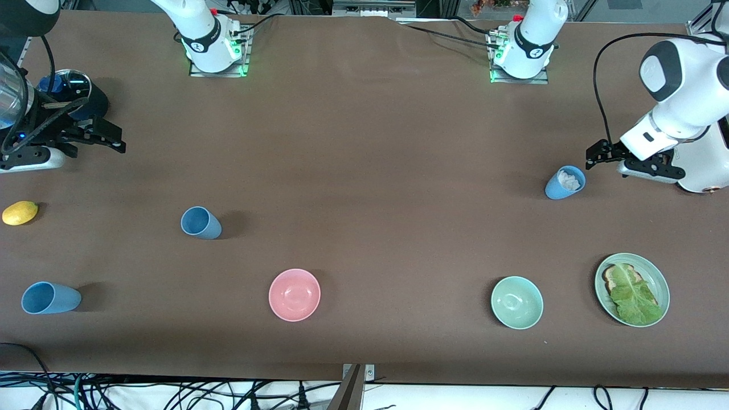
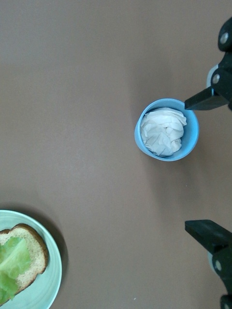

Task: Stack blue cups with both arms
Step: 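Lower the left gripper over the tissue-filled blue cup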

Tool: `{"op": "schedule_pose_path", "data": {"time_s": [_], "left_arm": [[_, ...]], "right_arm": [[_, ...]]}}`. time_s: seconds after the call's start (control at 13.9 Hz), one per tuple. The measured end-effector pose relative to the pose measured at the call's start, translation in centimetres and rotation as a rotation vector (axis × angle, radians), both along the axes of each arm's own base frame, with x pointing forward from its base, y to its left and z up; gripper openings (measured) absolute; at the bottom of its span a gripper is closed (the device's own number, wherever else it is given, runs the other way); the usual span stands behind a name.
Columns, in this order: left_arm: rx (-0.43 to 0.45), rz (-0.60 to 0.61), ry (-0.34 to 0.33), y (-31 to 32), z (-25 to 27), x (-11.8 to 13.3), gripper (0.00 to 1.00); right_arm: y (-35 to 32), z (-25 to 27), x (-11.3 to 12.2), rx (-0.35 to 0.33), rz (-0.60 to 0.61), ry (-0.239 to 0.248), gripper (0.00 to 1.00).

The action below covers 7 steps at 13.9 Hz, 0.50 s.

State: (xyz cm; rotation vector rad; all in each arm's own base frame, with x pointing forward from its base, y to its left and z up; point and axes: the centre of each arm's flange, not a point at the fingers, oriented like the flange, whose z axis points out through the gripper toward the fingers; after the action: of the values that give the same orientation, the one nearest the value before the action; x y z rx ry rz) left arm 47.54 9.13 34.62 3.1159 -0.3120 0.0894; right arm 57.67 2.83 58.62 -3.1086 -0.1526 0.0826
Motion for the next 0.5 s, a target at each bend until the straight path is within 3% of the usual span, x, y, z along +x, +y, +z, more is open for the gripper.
{"op": "schedule_pose_path", "data": {"time_s": [0.5], "left_arm": [[0.008,0.002,-0.032,-0.3,-2.7,-1.6,1.0]], "right_arm": [[1.0,-0.1,-0.1,-0.039,0.026,0.001,1.0]]}}
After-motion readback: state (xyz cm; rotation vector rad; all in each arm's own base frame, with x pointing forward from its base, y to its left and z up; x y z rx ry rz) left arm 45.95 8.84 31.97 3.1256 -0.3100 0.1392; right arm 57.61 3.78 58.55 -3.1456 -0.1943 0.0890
